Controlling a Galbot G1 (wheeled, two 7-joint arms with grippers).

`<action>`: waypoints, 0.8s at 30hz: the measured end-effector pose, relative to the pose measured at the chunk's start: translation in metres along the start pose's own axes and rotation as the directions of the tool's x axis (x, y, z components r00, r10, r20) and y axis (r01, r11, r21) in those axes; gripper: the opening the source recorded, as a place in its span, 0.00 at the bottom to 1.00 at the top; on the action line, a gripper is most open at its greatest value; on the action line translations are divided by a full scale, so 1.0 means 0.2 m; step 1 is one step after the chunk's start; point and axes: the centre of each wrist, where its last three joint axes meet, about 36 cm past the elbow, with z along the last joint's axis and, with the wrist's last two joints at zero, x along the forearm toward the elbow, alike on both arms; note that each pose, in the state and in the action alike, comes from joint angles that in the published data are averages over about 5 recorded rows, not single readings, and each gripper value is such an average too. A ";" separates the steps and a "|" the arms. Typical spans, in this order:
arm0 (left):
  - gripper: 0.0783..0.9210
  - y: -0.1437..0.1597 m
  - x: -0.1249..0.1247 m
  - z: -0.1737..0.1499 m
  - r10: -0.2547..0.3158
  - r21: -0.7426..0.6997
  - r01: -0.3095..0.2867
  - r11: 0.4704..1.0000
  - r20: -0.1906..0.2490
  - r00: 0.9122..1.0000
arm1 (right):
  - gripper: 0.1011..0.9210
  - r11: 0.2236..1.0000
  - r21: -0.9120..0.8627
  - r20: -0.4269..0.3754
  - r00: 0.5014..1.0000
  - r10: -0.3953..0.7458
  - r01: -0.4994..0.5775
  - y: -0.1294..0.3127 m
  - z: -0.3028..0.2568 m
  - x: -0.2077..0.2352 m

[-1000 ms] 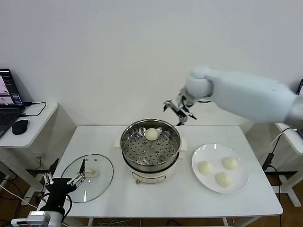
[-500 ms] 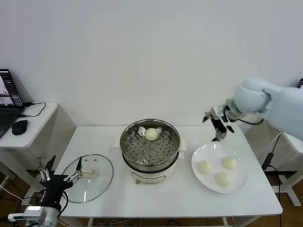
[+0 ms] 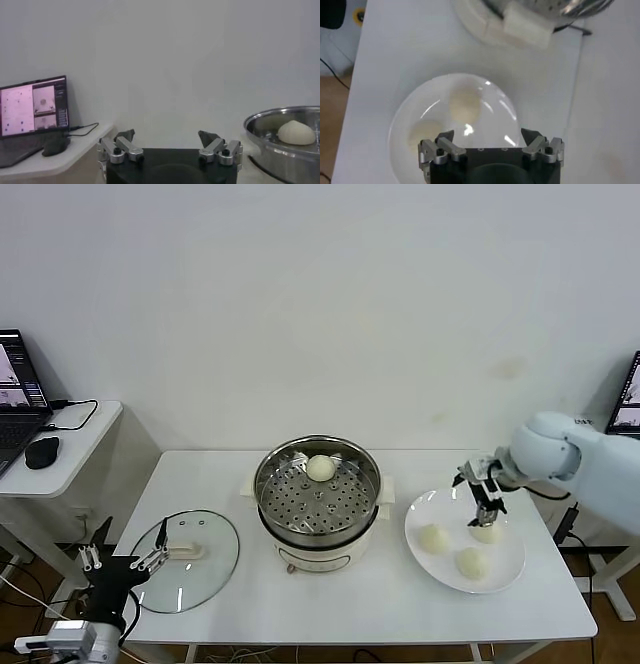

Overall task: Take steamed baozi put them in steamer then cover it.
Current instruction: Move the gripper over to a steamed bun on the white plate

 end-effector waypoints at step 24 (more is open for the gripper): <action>0.88 0.00 0.02 -0.01 -0.009 -0.001 0.009 1.000 -0.001 1.000 | 0.88 0.999 -0.033 0.051 0.999 -0.012 0.014 0.11 -0.07 -0.51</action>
